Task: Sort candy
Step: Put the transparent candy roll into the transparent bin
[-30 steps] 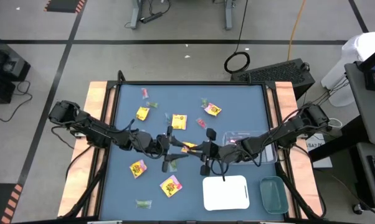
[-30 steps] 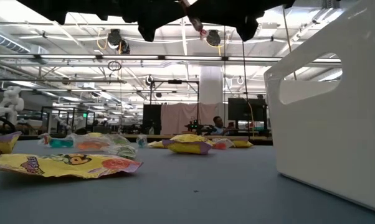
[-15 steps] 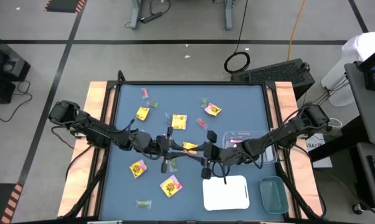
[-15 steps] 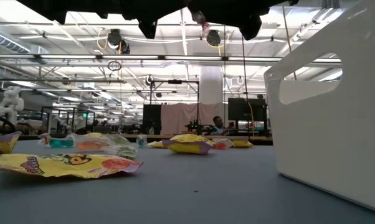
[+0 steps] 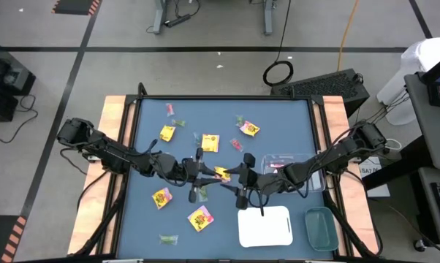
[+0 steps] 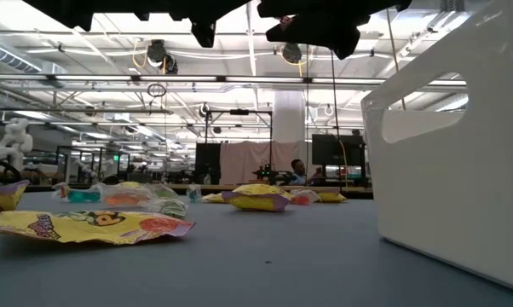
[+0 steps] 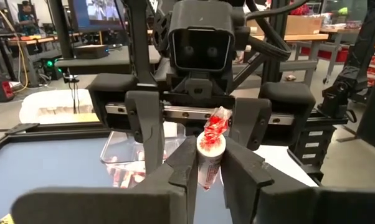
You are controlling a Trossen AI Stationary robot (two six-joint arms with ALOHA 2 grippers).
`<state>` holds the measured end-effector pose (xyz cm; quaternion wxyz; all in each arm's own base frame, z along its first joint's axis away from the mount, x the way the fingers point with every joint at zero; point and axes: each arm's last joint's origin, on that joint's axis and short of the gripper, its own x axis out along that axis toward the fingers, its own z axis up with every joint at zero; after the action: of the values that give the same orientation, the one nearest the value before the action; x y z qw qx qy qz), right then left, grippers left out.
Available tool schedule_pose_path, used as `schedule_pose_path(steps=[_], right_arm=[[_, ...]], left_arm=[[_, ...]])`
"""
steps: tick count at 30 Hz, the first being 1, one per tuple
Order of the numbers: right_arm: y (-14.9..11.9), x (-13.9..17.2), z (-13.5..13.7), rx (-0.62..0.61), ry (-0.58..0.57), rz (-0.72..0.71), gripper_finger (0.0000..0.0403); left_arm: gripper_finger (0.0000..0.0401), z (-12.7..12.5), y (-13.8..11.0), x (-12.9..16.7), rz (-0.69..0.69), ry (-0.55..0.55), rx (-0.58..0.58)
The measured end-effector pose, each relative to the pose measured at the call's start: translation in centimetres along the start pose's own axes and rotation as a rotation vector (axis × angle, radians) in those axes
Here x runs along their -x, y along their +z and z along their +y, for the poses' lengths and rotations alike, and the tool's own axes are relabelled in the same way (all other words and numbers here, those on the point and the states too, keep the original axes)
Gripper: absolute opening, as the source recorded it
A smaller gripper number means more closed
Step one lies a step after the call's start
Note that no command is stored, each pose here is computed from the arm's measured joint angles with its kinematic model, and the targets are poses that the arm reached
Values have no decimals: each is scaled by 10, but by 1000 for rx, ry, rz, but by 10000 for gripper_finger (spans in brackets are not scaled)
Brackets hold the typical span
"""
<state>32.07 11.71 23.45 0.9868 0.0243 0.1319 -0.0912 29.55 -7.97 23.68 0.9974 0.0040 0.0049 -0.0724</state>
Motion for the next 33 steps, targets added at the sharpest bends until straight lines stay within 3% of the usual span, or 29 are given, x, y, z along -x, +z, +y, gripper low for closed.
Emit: schedule_pose_path(steps=[13,18,24,28,33], right_arm=[[2,0,1,46,7,-20,24],[2,0,1,49,11,-15,33],[0,2,4,50,13,-10,67],[2,6,7,73,26,-14,52],[3,11,11,99,43,-21,16]], left_arm=[[70,0,-2,0,22,7,-33],[107,-3,-7,1,70,-23,-50],[214,-7,-4,2,63,-38,-60],[271,-4,5,10,68,5,5],[291,-2,12,23,132,35,12]])
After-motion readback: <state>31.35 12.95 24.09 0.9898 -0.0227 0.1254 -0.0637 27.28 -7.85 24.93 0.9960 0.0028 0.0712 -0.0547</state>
